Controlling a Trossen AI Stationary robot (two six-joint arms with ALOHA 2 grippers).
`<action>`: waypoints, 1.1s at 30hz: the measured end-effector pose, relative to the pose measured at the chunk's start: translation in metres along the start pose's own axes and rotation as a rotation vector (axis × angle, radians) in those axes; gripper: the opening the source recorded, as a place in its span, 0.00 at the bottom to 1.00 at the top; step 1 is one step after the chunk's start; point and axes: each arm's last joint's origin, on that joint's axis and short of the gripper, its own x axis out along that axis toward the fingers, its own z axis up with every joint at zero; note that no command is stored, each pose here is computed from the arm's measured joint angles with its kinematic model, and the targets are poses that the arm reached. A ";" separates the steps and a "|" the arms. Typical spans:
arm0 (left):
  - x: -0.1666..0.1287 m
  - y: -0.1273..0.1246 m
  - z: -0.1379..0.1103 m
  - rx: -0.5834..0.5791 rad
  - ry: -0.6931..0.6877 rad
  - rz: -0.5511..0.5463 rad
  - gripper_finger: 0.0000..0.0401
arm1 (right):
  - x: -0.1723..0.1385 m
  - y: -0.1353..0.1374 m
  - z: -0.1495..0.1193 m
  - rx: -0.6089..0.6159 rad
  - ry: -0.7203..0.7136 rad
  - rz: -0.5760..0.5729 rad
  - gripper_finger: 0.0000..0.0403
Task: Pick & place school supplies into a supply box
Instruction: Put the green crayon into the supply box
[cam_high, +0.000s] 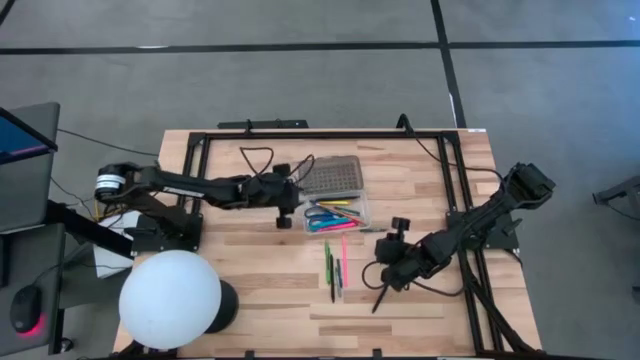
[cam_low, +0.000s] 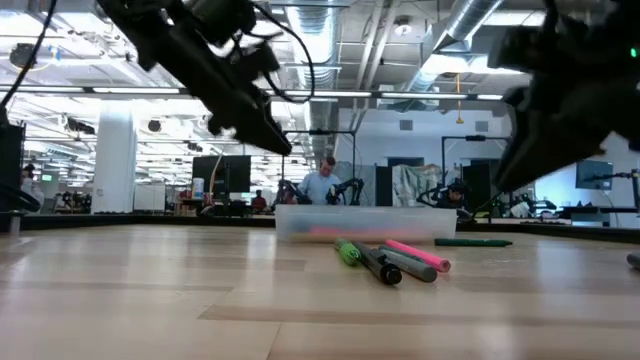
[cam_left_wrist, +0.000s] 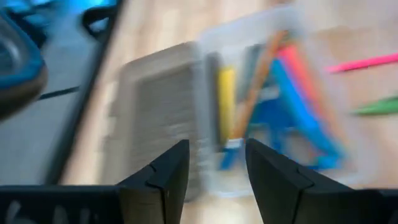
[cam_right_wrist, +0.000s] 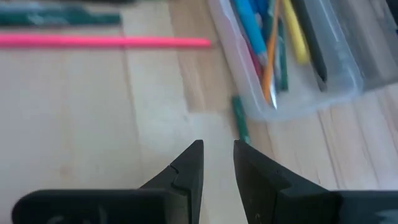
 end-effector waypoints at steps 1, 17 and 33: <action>-0.005 -0.003 0.002 -0.002 -0.009 -0.048 0.38 | 0.003 -0.002 -0.004 -0.002 0.009 -0.010 0.20; -0.067 -0.058 -0.052 -0.003 -0.355 -0.148 0.38 | 0.043 -0.030 -0.013 0.039 0.031 -0.021 0.20; -0.083 -0.067 -0.060 -0.007 -0.417 -0.126 0.38 | 0.071 -0.054 -0.025 0.085 0.058 0.118 0.20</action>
